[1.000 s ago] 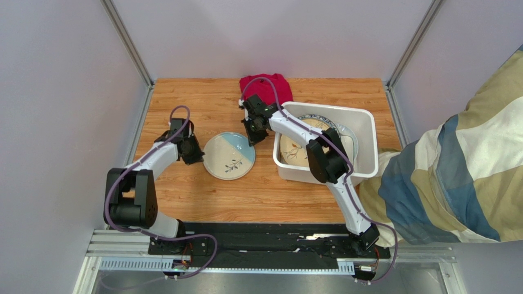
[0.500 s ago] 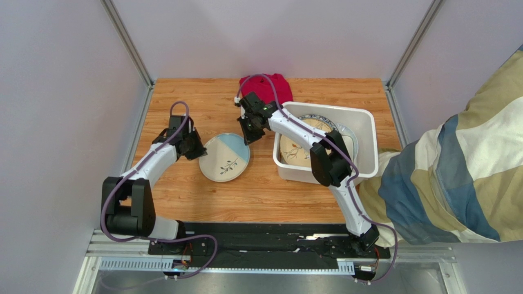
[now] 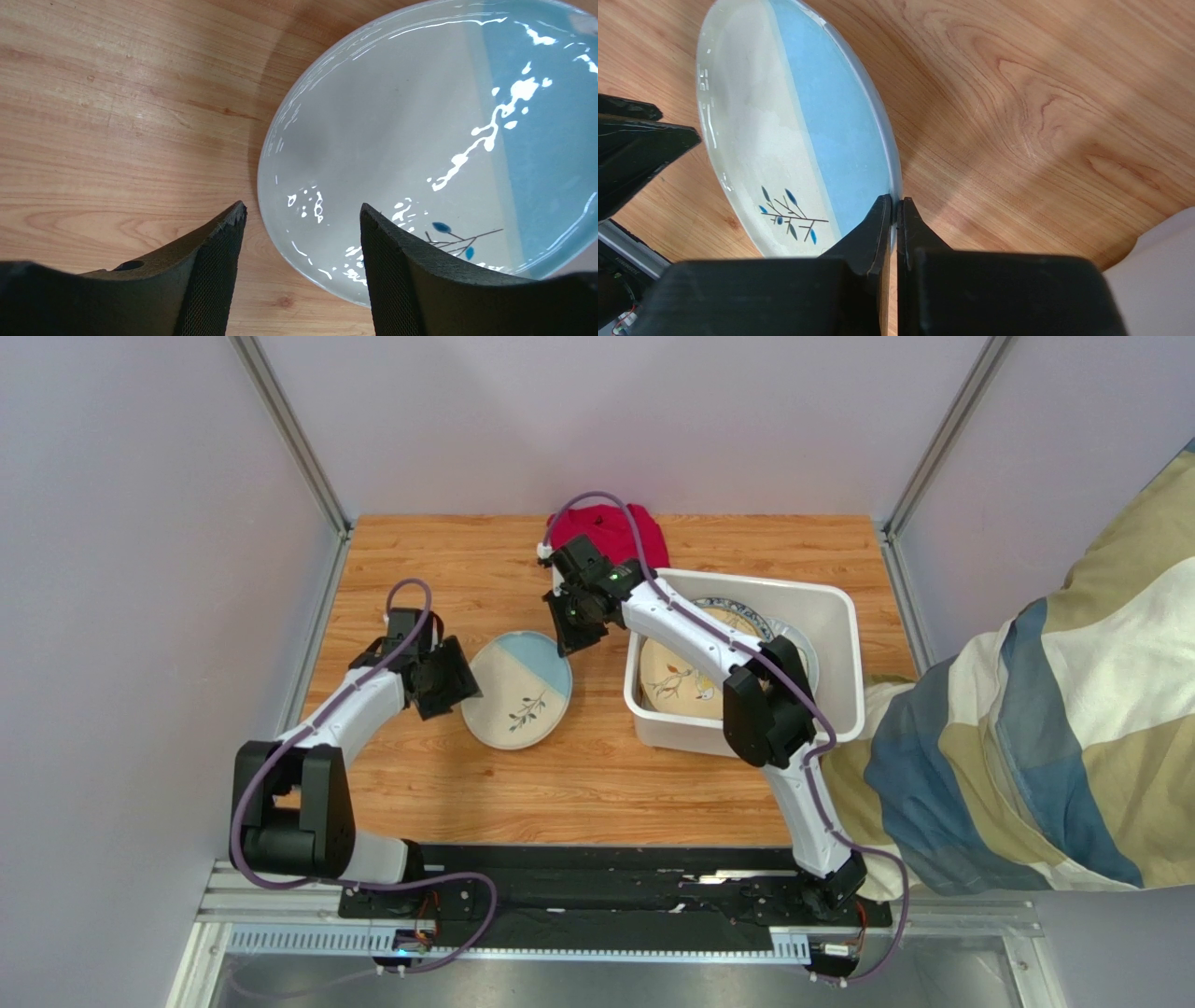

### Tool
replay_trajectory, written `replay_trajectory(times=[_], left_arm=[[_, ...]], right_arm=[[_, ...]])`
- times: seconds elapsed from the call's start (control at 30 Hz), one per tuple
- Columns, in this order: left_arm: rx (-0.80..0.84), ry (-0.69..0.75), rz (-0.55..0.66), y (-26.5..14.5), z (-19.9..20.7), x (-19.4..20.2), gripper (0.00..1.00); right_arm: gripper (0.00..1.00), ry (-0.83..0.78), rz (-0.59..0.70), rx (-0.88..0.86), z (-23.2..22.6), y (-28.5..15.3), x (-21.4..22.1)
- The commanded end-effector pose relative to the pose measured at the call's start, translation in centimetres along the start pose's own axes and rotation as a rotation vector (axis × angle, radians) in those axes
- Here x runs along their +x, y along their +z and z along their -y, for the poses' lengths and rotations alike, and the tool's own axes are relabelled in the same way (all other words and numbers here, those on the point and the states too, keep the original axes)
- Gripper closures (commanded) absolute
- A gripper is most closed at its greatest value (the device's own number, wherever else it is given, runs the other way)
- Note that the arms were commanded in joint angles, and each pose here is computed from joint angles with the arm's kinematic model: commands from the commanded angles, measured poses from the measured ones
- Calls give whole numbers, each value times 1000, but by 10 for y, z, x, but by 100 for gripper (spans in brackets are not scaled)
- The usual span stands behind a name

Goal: Place the plates into the plastic bin on the countertop
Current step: Pick up the plate at the center of the board.

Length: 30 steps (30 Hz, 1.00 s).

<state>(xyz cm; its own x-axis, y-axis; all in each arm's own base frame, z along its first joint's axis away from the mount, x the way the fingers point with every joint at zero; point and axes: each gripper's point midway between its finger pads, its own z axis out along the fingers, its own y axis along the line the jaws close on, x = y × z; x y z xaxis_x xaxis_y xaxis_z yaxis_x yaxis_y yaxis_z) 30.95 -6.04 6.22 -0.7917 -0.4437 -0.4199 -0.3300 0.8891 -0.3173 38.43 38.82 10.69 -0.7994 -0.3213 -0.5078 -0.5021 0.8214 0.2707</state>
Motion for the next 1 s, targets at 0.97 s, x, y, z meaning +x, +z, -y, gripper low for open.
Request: replay_trajectory(times=[0.97], left_arm=[[392,-392,-48,-44,67,103,27]], right_arm=[[100,135,132,-18,-16,-56,-18]])
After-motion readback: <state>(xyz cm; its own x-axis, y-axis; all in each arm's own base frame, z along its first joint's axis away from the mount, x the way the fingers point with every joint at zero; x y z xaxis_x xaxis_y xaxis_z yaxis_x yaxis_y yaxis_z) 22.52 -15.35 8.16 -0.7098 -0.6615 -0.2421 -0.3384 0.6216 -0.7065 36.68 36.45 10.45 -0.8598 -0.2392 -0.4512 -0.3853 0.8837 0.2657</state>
